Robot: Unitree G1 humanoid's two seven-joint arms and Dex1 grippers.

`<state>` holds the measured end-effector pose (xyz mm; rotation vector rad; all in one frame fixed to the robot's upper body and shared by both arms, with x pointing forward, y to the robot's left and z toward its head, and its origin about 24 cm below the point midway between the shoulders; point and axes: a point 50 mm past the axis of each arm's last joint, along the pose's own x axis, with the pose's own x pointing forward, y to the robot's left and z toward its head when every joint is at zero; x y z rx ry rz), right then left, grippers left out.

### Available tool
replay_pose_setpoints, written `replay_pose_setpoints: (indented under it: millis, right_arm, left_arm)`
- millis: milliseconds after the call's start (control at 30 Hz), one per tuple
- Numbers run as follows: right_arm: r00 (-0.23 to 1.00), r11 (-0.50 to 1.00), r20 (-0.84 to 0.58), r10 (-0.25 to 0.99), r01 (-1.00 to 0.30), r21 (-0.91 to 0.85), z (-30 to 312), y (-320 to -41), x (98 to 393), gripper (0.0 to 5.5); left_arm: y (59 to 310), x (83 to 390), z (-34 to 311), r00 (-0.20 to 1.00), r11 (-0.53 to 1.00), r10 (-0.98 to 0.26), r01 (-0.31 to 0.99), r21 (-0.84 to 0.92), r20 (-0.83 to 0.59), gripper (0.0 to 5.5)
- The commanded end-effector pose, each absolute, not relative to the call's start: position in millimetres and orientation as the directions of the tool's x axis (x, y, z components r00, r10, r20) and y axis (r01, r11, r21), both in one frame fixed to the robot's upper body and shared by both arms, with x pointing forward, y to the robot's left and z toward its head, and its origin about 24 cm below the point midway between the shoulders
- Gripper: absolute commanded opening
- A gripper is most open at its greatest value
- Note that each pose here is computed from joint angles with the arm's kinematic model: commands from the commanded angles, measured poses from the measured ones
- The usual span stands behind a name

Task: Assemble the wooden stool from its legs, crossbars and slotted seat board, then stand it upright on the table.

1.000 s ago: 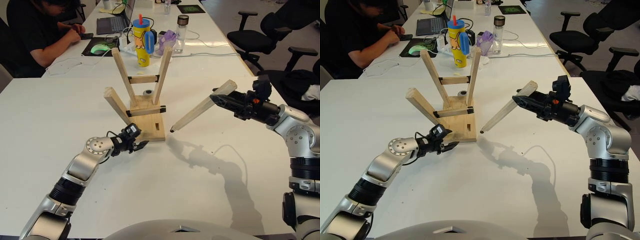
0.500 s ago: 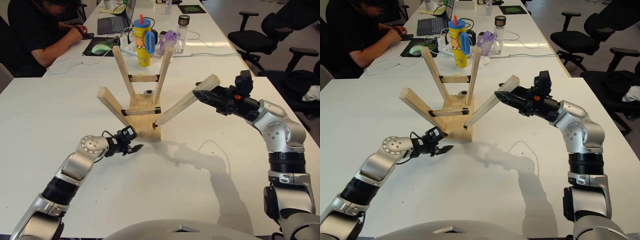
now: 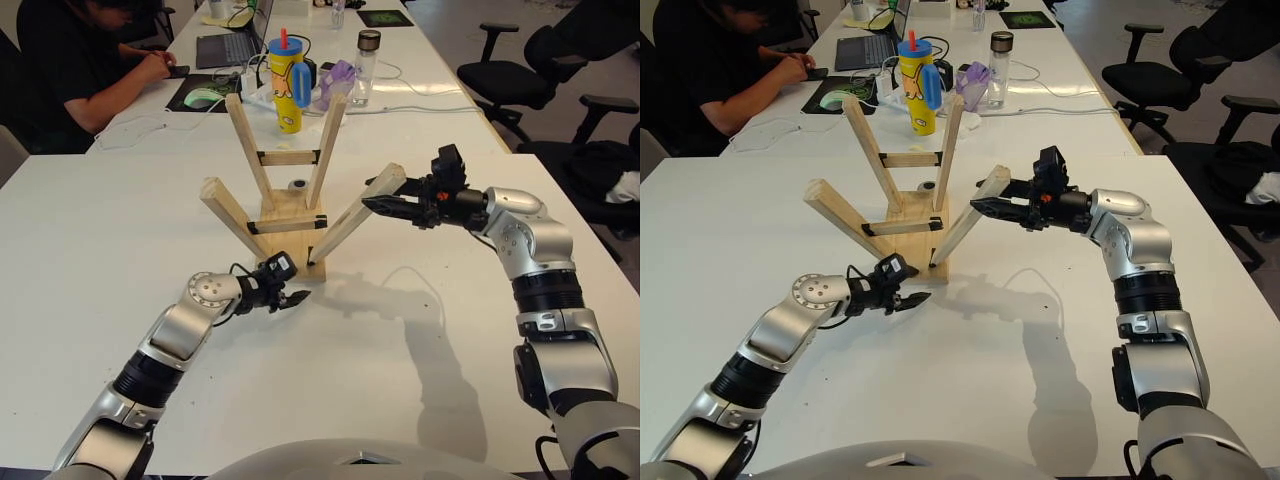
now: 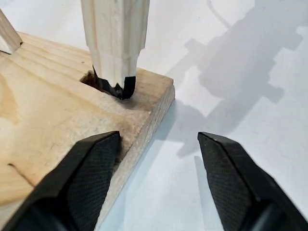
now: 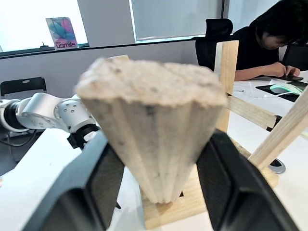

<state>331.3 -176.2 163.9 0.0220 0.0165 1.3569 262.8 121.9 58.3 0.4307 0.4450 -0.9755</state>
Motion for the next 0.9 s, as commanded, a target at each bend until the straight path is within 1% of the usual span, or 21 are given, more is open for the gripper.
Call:
replay_pose_setpoints:
  millis: [33, 367, 500, 700, 900]
  right_arm:
    - [0.155, 0.152, -0.074, 0.985, -0.987, -0.042, 175, -170, 340, 2.06]
    - [0.013, -0.005, -0.252, 0.968, -0.997, -0.074, 191, -163, 352, 2.05]
    - [0.014, -0.007, -0.288, 0.958, -0.997, -0.071, 194, -165, 357, 2.04]
    - [0.046, 0.021, -0.310, 0.950, -0.996, -0.085, 192, -166, 363, 2.04]
    - [0.042, 0.011, -0.323, 0.946, -0.995, -0.096, 204, -166, 366, 2.04]
  left_arm:
    - [122, 261, 43, 0.462, 0.497, -0.652, 0.859, 0.121, -0.601, 3.01]
    - [121, 256, 29, 0.427, 0.485, -0.642, 0.870, 0.094, -0.637, 3.01]
    - [120, 255, 28, 0.427, 0.489, -0.641, 0.868, 0.090, -0.638, 3.01]
    - [119, 252, 25, 0.418, 0.486, -0.644, 0.870, 0.080, -0.640, 3.01]
    - [119, 252, 24, 0.420, 0.492, -0.643, 0.868, 0.075, -0.640, 3.01]
